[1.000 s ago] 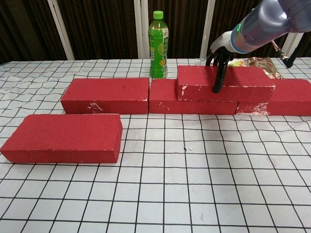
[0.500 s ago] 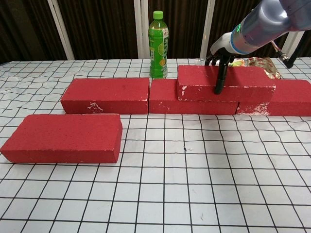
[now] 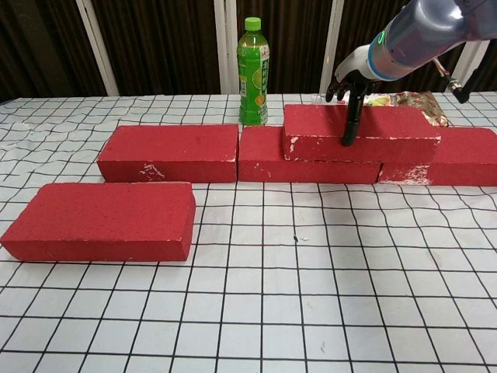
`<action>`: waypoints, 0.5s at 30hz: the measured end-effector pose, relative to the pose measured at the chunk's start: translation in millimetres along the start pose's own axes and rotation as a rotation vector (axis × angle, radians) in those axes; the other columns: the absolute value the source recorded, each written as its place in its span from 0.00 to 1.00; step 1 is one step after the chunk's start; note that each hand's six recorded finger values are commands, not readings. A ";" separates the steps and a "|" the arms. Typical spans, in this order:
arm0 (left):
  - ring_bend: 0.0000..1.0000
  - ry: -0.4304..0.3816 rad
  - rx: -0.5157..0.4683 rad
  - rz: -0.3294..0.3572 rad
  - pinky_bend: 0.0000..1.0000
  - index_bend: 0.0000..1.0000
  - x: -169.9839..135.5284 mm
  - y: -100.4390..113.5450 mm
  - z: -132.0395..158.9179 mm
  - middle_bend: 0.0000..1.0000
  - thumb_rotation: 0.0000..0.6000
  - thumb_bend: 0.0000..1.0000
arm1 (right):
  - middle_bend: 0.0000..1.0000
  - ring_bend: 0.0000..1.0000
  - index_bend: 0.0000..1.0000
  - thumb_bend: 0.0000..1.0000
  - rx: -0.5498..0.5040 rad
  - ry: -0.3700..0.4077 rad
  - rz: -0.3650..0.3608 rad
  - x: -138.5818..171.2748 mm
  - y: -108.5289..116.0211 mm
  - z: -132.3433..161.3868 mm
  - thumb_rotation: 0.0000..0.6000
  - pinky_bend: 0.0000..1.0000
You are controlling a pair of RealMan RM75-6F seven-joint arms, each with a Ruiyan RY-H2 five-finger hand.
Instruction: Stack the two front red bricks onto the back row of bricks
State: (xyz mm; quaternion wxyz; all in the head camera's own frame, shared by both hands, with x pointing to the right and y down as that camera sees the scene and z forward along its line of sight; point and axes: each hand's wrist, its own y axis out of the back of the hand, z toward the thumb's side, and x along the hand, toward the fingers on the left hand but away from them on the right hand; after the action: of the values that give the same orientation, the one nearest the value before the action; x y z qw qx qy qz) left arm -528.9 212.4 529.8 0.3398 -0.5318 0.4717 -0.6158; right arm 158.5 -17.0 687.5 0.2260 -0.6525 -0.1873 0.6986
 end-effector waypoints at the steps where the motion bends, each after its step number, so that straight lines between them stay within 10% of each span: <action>1: 0.00 0.000 0.000 0.000 0.02 0.09 0.0 0.1 -0.1 0.00 1.00 0.00 | 0.00 0.00 0.04 0.13 0.004 0.002 0.002 0.8 -0.2 0.3 1.00 0.00; 15: 0.00 -0.013 0.000 -0.001 0.02 0.09 0.1 0.3 0.8 0.00 1.00 0.00 | 0.00 0.00 0.03 0.13 0.037 0.022 -0.037 23.4 17.9 -4.5 1.00 0.00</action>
State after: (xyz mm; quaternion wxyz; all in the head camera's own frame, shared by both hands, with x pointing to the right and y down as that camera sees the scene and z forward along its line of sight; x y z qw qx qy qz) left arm -528.1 212.1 529.5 0.3425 -0.5359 0.4695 -0.6124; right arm 160.6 -18.8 657.8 0.2530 -0.6522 -0.1838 0.6906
